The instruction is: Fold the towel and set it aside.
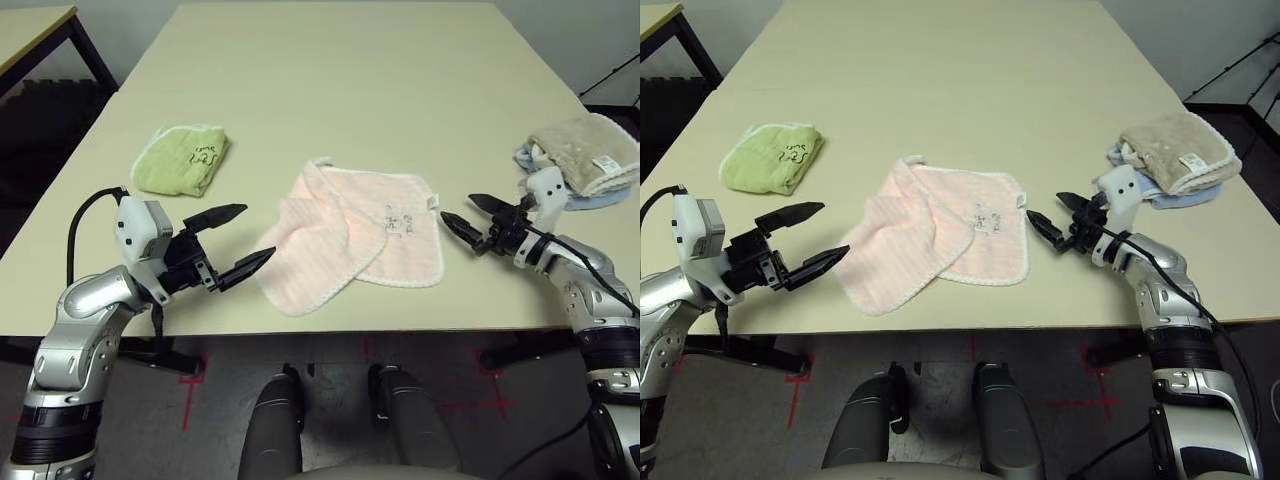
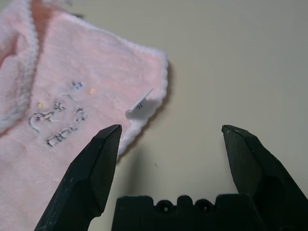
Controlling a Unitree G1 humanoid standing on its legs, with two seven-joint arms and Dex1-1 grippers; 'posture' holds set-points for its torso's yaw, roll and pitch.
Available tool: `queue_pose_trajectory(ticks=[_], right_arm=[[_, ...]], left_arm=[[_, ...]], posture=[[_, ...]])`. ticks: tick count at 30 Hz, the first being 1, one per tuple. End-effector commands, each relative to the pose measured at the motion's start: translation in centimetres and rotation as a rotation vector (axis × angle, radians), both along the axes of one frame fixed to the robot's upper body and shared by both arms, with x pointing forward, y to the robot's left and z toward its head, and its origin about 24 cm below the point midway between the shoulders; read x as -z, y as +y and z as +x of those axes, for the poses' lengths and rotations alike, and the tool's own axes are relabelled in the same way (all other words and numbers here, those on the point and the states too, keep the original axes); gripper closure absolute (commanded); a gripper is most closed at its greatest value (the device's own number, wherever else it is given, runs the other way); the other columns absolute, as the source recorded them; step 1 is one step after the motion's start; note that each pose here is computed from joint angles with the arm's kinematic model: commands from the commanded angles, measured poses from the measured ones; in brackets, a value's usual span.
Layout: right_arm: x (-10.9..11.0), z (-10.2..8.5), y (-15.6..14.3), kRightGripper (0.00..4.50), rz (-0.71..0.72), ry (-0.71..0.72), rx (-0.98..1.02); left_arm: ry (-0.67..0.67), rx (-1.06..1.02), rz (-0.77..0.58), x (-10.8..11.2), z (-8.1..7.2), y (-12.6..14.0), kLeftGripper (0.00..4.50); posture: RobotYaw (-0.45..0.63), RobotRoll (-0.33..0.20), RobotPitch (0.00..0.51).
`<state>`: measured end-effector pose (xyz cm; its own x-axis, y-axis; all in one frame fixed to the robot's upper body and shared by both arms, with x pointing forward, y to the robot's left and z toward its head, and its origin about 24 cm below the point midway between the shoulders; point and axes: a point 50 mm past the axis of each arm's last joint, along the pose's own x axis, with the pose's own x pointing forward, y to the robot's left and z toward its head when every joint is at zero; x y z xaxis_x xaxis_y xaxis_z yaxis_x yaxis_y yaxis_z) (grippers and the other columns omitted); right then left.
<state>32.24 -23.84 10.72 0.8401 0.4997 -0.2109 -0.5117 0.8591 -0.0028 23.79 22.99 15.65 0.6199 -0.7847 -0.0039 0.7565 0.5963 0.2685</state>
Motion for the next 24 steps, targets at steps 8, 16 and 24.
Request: queue_pose_trajectory(ticks=[8,16,24], right_arm=[[-1.4,2.8,1.6,0.01,-0.015,0.198,0.047],[-2.8,5.5,4.3,0.01,-0.014,0.269,0.056],[-2.5,6.4,5.1,0.01,-0.104,0.283,0.023]], left_arm=[[0.026,-0.022,0.007,0.6,-0.3,0.1,0.00],[0.031,-0.026,0.014,0.5,-0.4,0.1,0.00],[0.025,-0.034,0.009,0.4,-0.5,-0.2,0.00]], posture=[[-0.09,0.000,0.141],[-0.08,0.000,0.158],[-0.05,0.000,0.155]])
